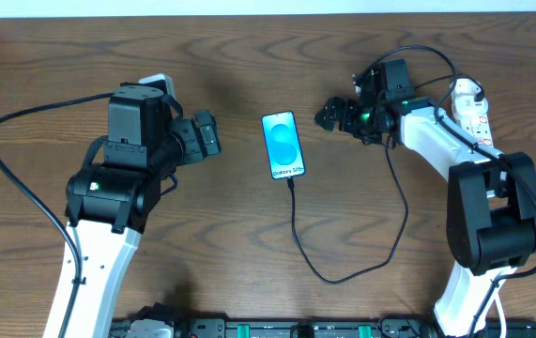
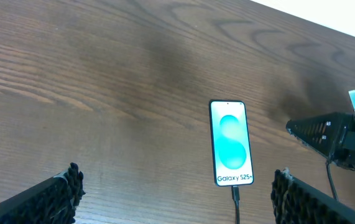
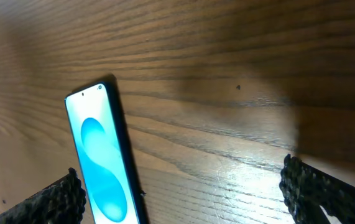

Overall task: Plug charger to phone and switch on socket
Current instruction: 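Open the left gripper and pull it back from the phone, then move the right gripper over the power strip's orange switch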

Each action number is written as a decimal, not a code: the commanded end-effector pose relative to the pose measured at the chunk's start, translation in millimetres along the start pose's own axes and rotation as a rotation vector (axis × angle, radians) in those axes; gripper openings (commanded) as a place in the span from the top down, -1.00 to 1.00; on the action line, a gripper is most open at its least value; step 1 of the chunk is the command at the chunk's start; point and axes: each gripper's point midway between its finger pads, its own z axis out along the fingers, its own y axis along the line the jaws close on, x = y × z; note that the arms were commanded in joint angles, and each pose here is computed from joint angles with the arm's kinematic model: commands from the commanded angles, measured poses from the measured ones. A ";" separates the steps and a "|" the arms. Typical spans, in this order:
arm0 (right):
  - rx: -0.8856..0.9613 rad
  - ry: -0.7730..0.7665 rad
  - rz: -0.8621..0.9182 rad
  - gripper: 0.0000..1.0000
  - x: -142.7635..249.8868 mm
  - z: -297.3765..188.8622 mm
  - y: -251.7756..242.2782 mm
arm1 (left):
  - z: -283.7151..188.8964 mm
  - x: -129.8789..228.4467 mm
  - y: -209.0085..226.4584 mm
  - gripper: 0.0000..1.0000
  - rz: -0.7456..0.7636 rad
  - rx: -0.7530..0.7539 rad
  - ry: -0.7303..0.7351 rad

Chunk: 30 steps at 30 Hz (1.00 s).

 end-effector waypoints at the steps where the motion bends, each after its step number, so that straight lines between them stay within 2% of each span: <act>1: 0.028 0.008 0.012 -0.99 3.8 5.6 -7.0 | -1.5 -3.3 3.1 -0.96 0.010 -0.014 -0.010; 18: -0.016 -0.001 0.008 -0.99 -4.4 -2.8 3.7 | -1.5 -3.3 3.1 -0.96 0.010 -0.014 -0.010; 25: -0.014 -0.123 -0.026 -0.99 -64.3 -84.9 18.6 | -1.5 -3.3 3.1 -0.96 0.010 -0.014 -0.010; 30: 0.009 -0.223 -0.008 -0.98 -101.4 -152.2 9.9 | -1.5 -3.3 3.1 -0.96 0.010 -0.014 -0.010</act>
